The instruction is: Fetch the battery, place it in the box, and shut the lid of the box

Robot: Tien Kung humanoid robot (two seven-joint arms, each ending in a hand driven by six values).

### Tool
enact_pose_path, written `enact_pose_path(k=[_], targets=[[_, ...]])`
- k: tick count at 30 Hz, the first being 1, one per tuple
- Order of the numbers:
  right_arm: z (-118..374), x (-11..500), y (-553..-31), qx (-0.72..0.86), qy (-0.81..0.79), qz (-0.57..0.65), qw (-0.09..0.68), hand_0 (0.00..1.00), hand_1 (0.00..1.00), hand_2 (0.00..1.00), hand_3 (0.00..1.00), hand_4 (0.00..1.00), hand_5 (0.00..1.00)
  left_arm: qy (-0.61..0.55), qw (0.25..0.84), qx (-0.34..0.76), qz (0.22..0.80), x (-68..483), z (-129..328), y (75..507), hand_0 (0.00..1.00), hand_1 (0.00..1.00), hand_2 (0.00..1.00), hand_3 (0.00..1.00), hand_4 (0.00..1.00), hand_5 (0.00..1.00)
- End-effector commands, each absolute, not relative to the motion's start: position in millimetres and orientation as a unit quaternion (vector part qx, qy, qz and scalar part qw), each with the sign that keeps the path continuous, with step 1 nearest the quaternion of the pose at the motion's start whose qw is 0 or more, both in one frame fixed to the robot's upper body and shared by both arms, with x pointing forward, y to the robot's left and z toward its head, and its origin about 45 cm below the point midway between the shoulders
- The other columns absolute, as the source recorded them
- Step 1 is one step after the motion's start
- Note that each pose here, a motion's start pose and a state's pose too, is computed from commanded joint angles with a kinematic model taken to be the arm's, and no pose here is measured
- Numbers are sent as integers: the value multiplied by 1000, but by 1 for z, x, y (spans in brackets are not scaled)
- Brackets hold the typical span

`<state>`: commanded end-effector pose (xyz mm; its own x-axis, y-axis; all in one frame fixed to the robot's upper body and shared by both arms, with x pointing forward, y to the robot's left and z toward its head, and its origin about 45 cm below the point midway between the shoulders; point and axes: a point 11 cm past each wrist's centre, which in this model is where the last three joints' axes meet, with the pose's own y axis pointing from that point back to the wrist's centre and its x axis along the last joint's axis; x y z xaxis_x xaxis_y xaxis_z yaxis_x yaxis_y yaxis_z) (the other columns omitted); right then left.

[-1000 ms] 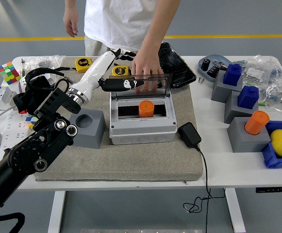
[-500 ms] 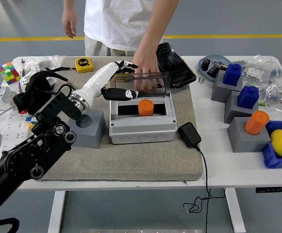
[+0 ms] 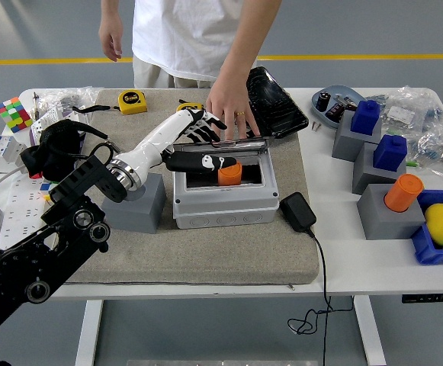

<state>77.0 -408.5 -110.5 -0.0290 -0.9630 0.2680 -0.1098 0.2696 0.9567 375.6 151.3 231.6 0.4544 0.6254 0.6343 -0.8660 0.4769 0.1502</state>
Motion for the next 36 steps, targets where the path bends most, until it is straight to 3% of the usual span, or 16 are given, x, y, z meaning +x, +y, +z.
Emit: enact_pose_path(k=[8, 13, 17, 18, 24, 25, 35, 36], targets=[[-111, 77, -408, 451, -594, -402, 531, 689, 664, 700, 641, 998, 630, -225, 832, 253, 439, 367, 212, 154, 252, 475, 499, 577, 998, 489], [-111, 78, -408, 452, -595, -401, 530, 693, 663, 699, 642, 998, 630, -234, 831, 212, 457, 365, 228, 155, 258, 475, 501, 576, 998, 486], [-111, 78, -408, 452, -595, -402, 530, 693, 663, 699, 642, 998, 630, -238, 823, 134, 497, 364, 251, 164, 258, 475, 501, 576, 998, 486], [-111, 78, -408, 452, -595, -402, 530, 689, 663, 699, 641, 998, 631, -234, 819, 109, 513, 364, 255, 168, 330, 531, 527, 586, 998, 481], [-111, 78, -407, 452, -594, -402, 530, 689, 663, 699, 641, 998, 631, -190, 786, 0, 589, 362, 264, 205, 330, 531, 527, 586, 998, 481], [-111, 78, -408, 452, -593, -402, 531, 688, 664, 699, 641, 998, 631, -182, 777, -7, 603, 361, 262, 215, 393, 583, 559, 614, 998, 479], [-108, 83, -413, 452, -593, -396, 536, 687, 664, 699, 641, 998, 631, -159, 710, 2, 686, 358, 245, 292, 430, 608, 579, 620, 998, 477], [-108, 83, -413, 452, -593, -395, 536, 688, 664, 699, 641, 998, 630, -153, 705, 0, 692, 358, 243, 298, 510, 647, 609, 636, 998, 474]])
